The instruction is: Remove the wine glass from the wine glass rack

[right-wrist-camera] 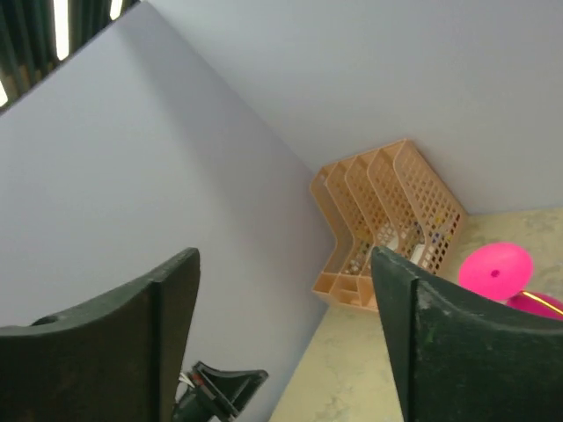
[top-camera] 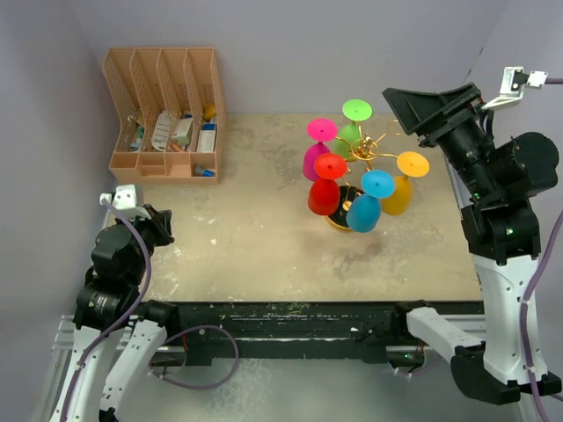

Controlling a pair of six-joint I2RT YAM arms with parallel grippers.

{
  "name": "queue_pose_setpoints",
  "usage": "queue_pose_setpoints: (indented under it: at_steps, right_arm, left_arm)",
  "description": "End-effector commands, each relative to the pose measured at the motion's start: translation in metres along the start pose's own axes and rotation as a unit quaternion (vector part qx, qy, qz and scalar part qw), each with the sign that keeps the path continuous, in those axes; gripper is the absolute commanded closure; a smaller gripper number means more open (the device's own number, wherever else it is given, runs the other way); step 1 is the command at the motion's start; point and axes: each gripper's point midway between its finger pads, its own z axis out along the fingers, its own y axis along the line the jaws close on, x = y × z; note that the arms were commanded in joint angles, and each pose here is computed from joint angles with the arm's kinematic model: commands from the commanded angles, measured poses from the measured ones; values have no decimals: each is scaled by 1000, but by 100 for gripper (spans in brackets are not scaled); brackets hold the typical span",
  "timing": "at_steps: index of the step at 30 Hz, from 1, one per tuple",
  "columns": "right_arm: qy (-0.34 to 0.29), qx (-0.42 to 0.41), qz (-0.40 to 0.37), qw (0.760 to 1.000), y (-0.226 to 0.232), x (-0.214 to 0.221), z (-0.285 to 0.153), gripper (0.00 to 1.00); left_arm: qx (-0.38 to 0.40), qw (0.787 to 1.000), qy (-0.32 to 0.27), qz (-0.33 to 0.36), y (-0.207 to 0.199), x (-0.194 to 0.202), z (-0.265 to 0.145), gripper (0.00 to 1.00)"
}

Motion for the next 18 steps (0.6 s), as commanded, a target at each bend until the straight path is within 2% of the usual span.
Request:
queue_pose_setpoints:
  at_steps: [1,2,3,4,6,7,9,11,13,15,18]
  right_arm:
    - [-82,-43,21,996,37,-37,-18,15]
    - [-90,-54,23,994,40,-38,-20,16]
    - [-89,-55,31,994,38,-37,-19,24]
    - [-75,-56,27,995,37,-33,-14,42]
    - [-21,-87,-17,996,43,-18,-2,96]
    - [4,-85,-33,996,40,-11,4,100]
    - [40,-69,-69,994,26,-2,19,100]
    - [49,-48,-107,992,9,4,21,100]
    - [32,43,-139,989,-26,-3,16,100]
    - [-6,153,-161,975,-64,-20,4,100]
    - [-28,253,-168,952,-106,-31,-16,100]
  left_arm:
    - [13,1000,-18,7,-6,-10,6,87]
    - [12,1000,-18,7,-6,-10,6,87]
    - [11,1000,-19,7,-5,-10,6,87]
    - [10,1000,-18,7,-5,-10,6,87]
    - [10,1000,-15,7,-5,-9,8,87]
    - [11,1000,-13,7,-6,-8,9,87]
    - [14,1000,-11,8,-7,-7,9,87]
    - [13,1000,-11,8,-6,-7,9,87]
    - [9,1000,-12,8,-5,-8,8,87]
    - [5,1000,-14,7,-3,-8,7,87]
    - [5,1000,-13,7,-3,-8,7,87]
